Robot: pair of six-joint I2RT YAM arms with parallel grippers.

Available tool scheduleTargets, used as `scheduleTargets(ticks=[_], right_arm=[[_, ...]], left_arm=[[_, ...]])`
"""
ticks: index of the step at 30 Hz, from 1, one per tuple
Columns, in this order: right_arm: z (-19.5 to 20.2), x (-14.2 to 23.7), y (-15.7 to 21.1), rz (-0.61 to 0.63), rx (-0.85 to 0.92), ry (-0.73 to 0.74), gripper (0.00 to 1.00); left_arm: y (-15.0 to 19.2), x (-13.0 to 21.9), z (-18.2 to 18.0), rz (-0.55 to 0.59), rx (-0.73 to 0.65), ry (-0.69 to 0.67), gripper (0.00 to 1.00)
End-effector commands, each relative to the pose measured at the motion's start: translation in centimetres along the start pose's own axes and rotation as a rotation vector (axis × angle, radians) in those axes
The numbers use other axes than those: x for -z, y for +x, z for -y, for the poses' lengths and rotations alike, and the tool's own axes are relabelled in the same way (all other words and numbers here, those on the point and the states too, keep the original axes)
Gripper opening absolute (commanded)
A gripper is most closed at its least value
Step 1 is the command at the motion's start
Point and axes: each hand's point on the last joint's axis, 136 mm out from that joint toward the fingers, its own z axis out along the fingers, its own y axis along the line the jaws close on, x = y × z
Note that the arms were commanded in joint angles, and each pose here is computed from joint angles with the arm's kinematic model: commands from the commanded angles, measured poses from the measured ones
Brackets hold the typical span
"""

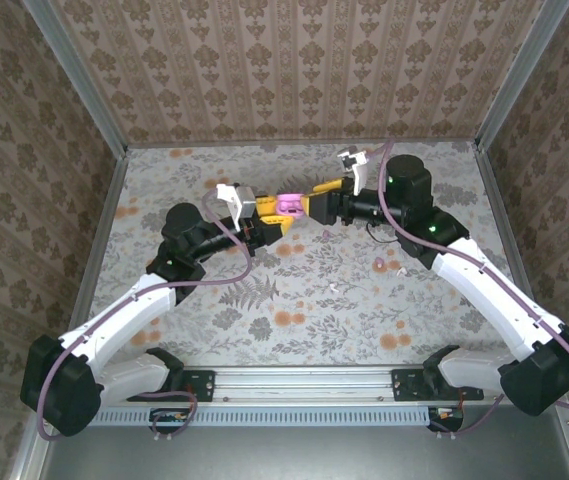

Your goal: Insert the wireless bluetooth earbuds into the charging case

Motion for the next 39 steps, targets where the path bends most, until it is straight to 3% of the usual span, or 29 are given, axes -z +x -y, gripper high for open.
scheduleTargets(ticks=[1,10,18,25,30,39], right_arm=[[0.5,0.9,-2.1,0.060,-0.008,0.081,0.64],[0.3,1.8,-3.3,0.092,-0.022,0.110,0.65],[1.3,4.8,-4.7,0.121,-0.075,0.284,0.64],[-4.4,4.3,-1.8,0.041,0.182,-0.071,0.66],[-3.3,2.7,0.7,-0.063,0.155,-0.089,0.67],[-2.6,0.6,2.4,-0.137,0.134,-0.131,0.68]], left_arm=[[-2.6,0.0,2.0,0.058,-0.064,0.076,0.32],[-2.5,0.1,1.6,0.059,-0.068,0.042,0.32],[-2.3,0.2,1.0,0.063,-0.069,0.008,0.31],[-2.5,0.4,0.9,0.076,-0.072,-0.007,0.31],[-3.0,0.3,1.0,0.085,-0.065,-0.004,0.31],[-3.8,0.3,1.3,0.099,-0.059,0.003,0.32]])
